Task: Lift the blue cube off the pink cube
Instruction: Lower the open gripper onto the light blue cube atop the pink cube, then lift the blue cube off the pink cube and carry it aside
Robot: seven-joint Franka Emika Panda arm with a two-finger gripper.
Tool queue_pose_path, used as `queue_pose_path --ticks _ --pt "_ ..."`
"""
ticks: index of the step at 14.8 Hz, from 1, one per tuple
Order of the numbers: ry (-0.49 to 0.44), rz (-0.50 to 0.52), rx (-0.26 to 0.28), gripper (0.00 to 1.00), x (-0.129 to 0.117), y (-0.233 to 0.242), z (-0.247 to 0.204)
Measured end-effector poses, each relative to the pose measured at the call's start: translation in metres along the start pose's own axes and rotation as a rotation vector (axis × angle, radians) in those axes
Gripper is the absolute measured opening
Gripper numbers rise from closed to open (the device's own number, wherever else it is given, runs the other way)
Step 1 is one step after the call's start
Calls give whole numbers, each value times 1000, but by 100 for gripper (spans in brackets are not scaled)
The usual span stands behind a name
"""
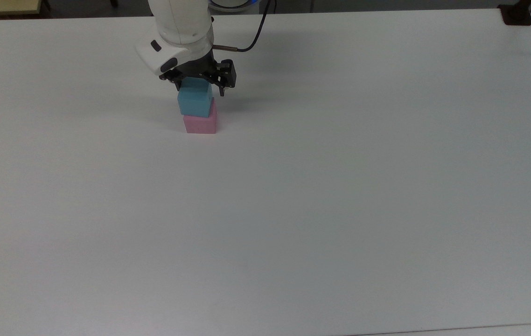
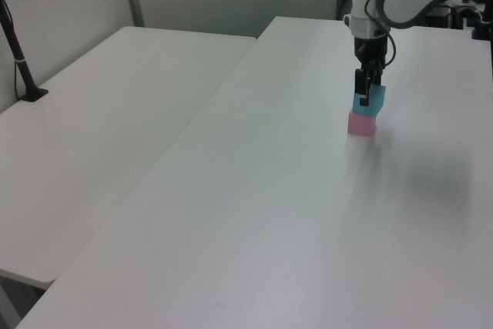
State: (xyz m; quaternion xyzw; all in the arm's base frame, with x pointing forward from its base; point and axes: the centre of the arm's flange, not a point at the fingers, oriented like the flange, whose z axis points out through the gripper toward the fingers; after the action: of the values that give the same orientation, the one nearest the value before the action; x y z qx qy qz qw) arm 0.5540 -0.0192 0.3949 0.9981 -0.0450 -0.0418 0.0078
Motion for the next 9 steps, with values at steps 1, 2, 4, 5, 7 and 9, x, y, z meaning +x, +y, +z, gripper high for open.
queue_pose_path --ticks 1,2,4,5,7,9 --pt "-1 0 0 91 0 0 0" --pt "0 0 0 82 0 0 0" --pt "7 2 0 57 2 1 -3" --pt "17 9 1 57 4 5 -8" --pt "14 3 2 57 8 20 -25" --pt "33 -19 3 57 16 45 -52"
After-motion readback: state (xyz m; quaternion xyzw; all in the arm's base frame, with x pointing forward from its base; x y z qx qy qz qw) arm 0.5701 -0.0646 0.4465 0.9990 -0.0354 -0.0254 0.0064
